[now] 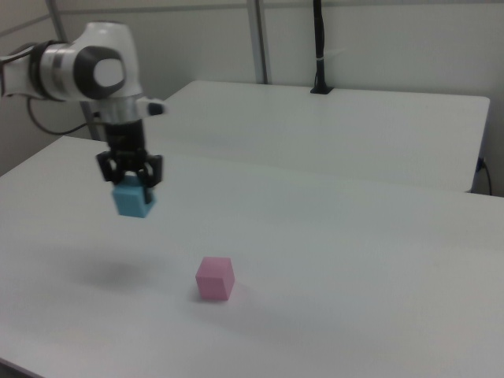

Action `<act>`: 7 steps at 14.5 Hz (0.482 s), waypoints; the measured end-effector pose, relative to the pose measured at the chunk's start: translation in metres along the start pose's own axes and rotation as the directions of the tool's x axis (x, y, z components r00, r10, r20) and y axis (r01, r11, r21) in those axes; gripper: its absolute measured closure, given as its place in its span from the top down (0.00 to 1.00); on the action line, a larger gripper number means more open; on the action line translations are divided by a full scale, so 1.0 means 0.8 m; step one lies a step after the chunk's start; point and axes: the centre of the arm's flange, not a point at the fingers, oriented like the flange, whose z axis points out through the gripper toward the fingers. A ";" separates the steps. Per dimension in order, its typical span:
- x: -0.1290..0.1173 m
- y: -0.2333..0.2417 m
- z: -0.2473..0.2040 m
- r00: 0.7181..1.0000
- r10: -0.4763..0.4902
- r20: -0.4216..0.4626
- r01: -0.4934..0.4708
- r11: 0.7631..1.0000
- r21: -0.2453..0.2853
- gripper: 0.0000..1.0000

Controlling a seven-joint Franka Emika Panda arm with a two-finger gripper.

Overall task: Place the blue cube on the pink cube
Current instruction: 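Lift the light-blue cube and carry it over the pink cube, then lower the light-blue cube onto the pink cube's top face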

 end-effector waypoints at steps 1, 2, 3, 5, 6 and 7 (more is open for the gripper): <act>-0.006 0.035 -0.007 1.000 0.009 -0.010 -0.009 1.000 0.009 0.59; -0.011 0.072 -0.006 1.000 0.022 -0.010 -0.022 1.000 0.017 0.59; -0.015 0.106 0.000 0.999 0.035 -0.009 -0.034 0.999 0.021 0.59; -0.014 0.159 0.016 0.998 0.057 -0.020 -0.056 0.998 0.016 0.59; -0.013 0.178 0.029 0.998 0.061 -0.015 -0.061 0.998 0.006 0.59; -0.010 0.193 0.044 0.998 0.061 -0.002 -0.061 0.998 -0.008 0.59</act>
